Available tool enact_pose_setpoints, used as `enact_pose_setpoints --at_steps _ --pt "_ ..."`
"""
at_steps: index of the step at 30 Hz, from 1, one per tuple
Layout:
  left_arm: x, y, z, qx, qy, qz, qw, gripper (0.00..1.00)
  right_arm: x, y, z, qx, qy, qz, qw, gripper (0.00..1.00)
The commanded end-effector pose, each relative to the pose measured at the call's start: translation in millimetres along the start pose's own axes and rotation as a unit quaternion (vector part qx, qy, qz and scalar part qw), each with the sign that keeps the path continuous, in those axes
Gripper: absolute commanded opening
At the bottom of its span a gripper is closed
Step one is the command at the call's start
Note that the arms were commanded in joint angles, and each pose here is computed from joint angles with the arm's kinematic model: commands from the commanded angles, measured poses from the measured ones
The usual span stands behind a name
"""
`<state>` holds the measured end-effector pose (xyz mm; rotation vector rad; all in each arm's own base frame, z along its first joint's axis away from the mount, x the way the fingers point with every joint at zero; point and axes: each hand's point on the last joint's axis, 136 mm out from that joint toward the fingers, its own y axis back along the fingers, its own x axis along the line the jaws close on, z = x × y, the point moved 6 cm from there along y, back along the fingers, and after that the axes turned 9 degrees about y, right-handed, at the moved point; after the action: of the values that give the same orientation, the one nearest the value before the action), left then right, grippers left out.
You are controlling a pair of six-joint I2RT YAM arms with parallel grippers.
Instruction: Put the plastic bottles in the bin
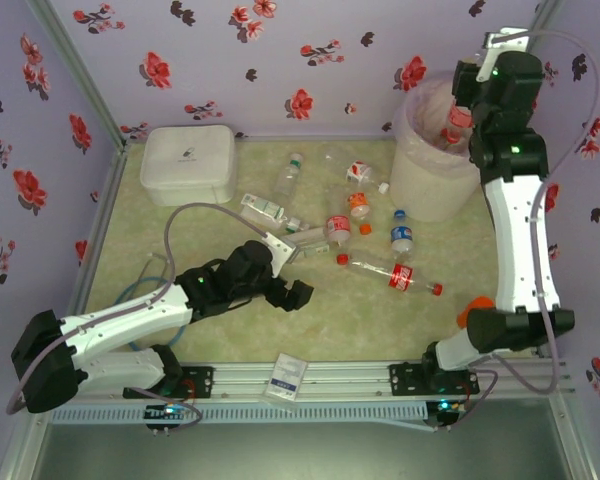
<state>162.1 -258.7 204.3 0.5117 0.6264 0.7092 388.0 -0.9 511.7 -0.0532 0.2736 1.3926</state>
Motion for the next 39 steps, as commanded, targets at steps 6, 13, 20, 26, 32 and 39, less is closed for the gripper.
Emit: enact_pose_setpoints --at_steps 6,13,20,26,32,39 --pt "10 9 -1 -0.015 0.035 0.026 0.999 1.00 17 -47 -41 0.059 0.023 0.006 0.998 0.00" --pt "12 10 -4 0.000 0.038 0.040 0.998 1.00 38 -88 -97 0.124 0.021 0.030 0.992 0.00" --pt "11 7 -1 -0.001 0.038 0.039 0.999 1.00 41 -122 -144 0.190 -0.005 0.056 0.980 0.00" --pt "8 5 2 0.009 0.026 0.040 0.999 1.00 46 -137 -173 0.250 -0.009 0.079 0.965 0.12" --pt "8 6 3 0.010 0.026 0.041 0.999 1.00 42 -136 -173 0.258 -0.018 0.083 0.962 0.47" --pt "8 6 3 0.011 0.023 0.044 0.999 1.00 32 -124 -145 0.239 -0.019 0.072 0.968 0.86"
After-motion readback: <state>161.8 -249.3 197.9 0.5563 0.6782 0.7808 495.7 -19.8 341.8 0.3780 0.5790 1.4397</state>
